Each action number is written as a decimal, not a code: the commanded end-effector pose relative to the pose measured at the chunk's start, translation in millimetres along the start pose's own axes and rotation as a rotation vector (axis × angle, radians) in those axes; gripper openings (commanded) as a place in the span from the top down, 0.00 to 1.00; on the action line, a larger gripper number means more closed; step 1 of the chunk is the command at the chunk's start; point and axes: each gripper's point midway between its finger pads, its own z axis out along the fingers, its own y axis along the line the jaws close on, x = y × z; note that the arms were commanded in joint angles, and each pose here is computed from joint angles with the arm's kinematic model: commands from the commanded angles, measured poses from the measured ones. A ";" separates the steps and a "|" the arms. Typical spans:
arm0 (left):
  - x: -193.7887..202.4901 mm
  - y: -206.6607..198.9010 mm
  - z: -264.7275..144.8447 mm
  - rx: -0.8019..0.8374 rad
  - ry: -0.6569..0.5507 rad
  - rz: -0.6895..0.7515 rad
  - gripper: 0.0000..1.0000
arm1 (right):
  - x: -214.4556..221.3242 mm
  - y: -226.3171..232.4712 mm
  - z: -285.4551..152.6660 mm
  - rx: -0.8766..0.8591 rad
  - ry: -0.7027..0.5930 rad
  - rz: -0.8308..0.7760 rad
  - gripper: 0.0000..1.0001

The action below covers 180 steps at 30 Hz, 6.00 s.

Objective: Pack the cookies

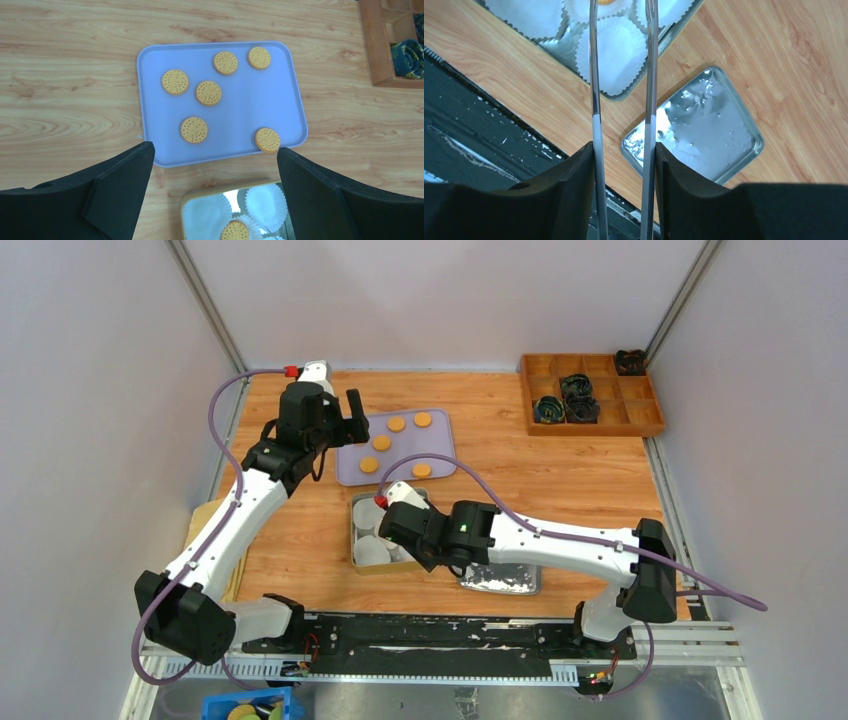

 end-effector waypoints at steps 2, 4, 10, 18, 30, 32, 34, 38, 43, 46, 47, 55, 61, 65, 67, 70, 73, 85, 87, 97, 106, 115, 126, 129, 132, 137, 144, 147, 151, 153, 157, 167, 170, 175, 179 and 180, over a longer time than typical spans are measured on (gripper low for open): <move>-15.9 -2.2 -11.6 0.004 -0.049 -0.005 0.00 | -27.9 -29.4 -8.2 0.093 -0.089 0.067 0.55; -24.0 -2.1 -14.5 -0.002 -0.072 -0.010 0.00 | -37.5 -39.4 -6.5 0.100 -0.111 0.087 0.57; -29.3 -3.8 -15.8 0.001 -0.075 -0.005 0.00 | -63.7 -78.2 11.1 0.143 -0.164 0.164 0.58; -23.0 -1.9 -8.4 -0.009 -0.062 -0.001 0.00 | -81.9 -125.1 59.9 0.180 -0.150 0.225 0.57; -20.3 -2.0 3.2 -0.018 -0.047 0.014 0.00 | -91.7 -182.7 144.2 0.253 -0.054 0.266 0.54; -20.8 -2.5 3.9 -0.016 -0.047 0.014 0.00 | -86.5 -190.1 158.0 0.251 -0.029 0.281 0.54; -20.8 -2.6 5.1 -0.017 -0.046 0.016 0.00 | -85.4 -196.0 166.1 0.249 -0.023 0.292 0.53; -20.4 -2.6 8.3 -0.021 -0.042 0.016 0.00 | -86.5 -200.8 178.9 0.228 -0.019 0.311 0.52; -19.3 -2.2 10.6 -0.026 -0.039 0.014 0.00 | -90.3 -202.9 195.4 0.208 -0.014 0.312 0.51; -18.8 0.8 10.5 -0.041 -0.039 0.017 0.00 | -93.5 -197.4 202.8 0.152 -0.017 0.329 0.51; -17.9 1.3 11.0 -0.043 -0.037 0.017 0.00 | -97.9 -196.3 203.7 0.140 -0.026 0.333 0.51; -17.7 0.8 10.0 -0.038 -0.038 0.019 0.00 | -96.1 -214.7 212.6 0.180 0.000 0.376 0.56; -16.4 -1.5 11.6 -0.027 -0.033 0.014 0.00 | -95.1 -217.4 211.9 0.134 0.008 0.414 0.77; -16.7 -2.2 11.2 -0.023 -0.034 0.013 0.00 | -102.9 -215.5 189.4 0.117 -0.027 0.415 0.84; -17.2 -3.0 10.5 -0.018 -0.036 0.011 0.00 | -102.0 -213.3 177.3 0.113 -0.036 0.409 0.86; -18.1 -2.6 9.6 -0.021 -0.038 0.010 0.00 | -105.1 -209.2 149.5 0.106 -0.071 0.401 0.88; -22.1 -0.1 6.9 -0.035 -0.052 0.009 0.00 | -106.9 -198.6 112.0 0.099 -0.121 0.382 0.88; -61.2 27.0 -15.3 -0.213 -0.125 -0.027 0.00 | -69.3 -111.0 -12.9 -0.030 -0.251 0.256 0.88; -61.5 33.6 -17.2 -0.236 -0.115 -0.051 0.00 | -58.7 -88.2 -23.9 -0.086 -0.247 0.229 0.89; -63.1 47.7 -35.1 -0.263 -0.117 -0.115 0.00 | -11.6 -1.0 -33.5 -0.248 -0.148 0.078 0.88; -54.5 42.2 -42.4 -0.209 -0.113 -0.129 0.00 | -1.4 40.2 -20.2 -0.307 -0.078 -0.008 0.87; -51.6 42.8 -47.8 -0.197 -0.120 -0.111 0.00 | -9.0 64.5 -6.0 -0.319 -0.055 -0.068 0.87; -49.9 40.2 -47.4 -0.172 -0.125 -0.089 0.00 | -9.1 57.3 7.3 -0.238 -0.033 -0.095 0.79; -49.9 38.1 -47.0 -0.156 -0.130 -0.087 0.00 | -4.7 52.8 15.1 -0.199 -0.019 -0.101 0.74; -51.1 36.5 -46.8 -0.148 -0.132 -0.088 0.00 | -4.1 53.2 15.9 -0.199 -0.015 -0.100 0.73; -51.9 34.8 -46.4 -0.141 -0.132 -0.086 0.00 | -8.9 53.4 10.2 -0.214 -0.044 -0.089 0.61; -54.5 29.5 -47.8 -0.111 -0.137 -0.083 0.00 | -18.7 51.1 6.0 -0.208 -0.087 -0.073 0.49; -57.1 28.2 -49.6 -0.104 -0.142 -0.079 0.00 | -21.3 52.3 4.2 -0.214 -0.091 -0.070 0.39; -56.9 27.6 -51.5 -0.098 -0.145 -0.079 0.00 | -17.9 49.6 7.8 -0.190 -0.068 -0.077 0.41; -57.4 27.5 -51.9 -0.096 -0.147 -0.074 0.00 | -21.2 41.6 6.0 -0.152 -0.087 -0.068 0.45; -58.9 25.8 -52.1 -0.088 -0.150 -0.073 0.00 | -37.1 24.9 -6.3 -0.096 -0.157 -0.067 0.67; -59.7 19.6 -47.5 -0.058 -0.153 -0.086 0.00 | -78.6 -30.7 -9.9 0.075 -0.266 -0.002 0.67; -59.1 18.5 -44.5 -0.052 -0.153 -0.087 0.00 | -90.7 -62.8 13.3 0.123 -0.256 0.062 0.67; -54.2 17.5 -36.7 -0.050 -0.135 -0.083 0.00 | -102.2 -102.6 64.5 0.144 -0.214 0.143 0.67; -50.9 21.3 -31.6 -0.070 -0.126 -0.068 0.00 | -110.7 -111.4 96.4 0.148 -0.180 0.133 0.67; -50.6 22.7 -30.6 -0.077 -0.125 -0.064 0.00 | -111.4 -110.8 103.7 0.145 -0.169 0.124 0.66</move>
